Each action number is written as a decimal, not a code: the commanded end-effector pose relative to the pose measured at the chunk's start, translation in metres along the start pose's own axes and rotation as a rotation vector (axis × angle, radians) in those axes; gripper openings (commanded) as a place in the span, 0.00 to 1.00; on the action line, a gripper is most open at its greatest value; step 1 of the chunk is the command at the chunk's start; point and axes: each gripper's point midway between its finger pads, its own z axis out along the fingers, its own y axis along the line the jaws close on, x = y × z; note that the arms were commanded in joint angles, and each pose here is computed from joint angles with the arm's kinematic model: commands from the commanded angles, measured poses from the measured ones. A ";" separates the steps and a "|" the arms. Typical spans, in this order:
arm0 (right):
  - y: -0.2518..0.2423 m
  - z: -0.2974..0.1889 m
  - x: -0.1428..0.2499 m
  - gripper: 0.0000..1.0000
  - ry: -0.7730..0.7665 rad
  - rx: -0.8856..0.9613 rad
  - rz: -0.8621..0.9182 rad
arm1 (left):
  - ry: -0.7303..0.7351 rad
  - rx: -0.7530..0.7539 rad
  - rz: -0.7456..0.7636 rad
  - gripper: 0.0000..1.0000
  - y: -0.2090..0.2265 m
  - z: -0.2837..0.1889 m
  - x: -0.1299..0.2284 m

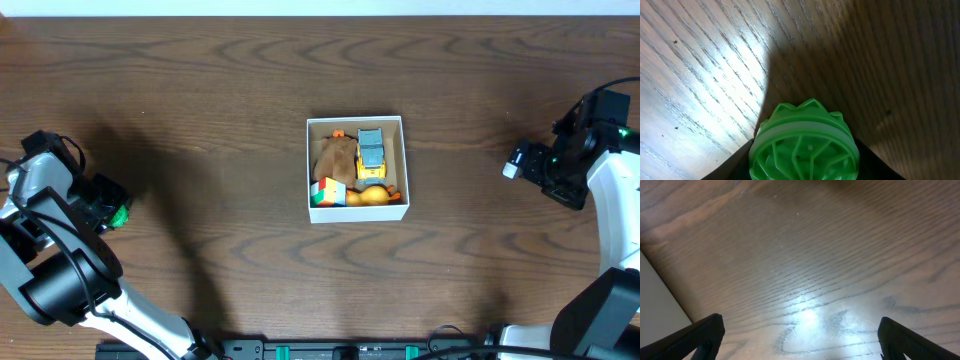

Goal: Pack container
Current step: 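Carry the green toy with the left gripper into the box and release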

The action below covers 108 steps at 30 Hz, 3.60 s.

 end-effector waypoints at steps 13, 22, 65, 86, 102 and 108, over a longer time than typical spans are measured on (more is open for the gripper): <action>-0.005 0.001 0.000 0.99 -0.002 0.032 -0.015 | -0.190 0.186 0.208 0.06 -0.089 -0.111 0.034; -0.005 0.001 0.000 0.99 -0.001 0.032 -0.015 | -0.419 0.486 0.828 0.06 -0.214 -0.209 0.184; 0.056 0.006 0.011 0.52 -0.008 -0.027 -0.215 | -0.437 0.371 1.073 0.93 -0.223 -0.191 0.231; 0.219 0.064 0.071 0.23 0.030 -0.274 -0.597 | -0.422 0.347 0.516 0.94 -0.127 -0.209 0.097; 0.181 0.064 0.027 0.25 -0.100 -0.079 -0.500 | -0.396 0.381 0.536 0.94 -0.132 -0.209 0.104; 0.189 0.059 0.086 0.26 0.152 -0.233 -0.550 | -0.397 0.381 0.537 0.94 -0.132 -0.210 0.104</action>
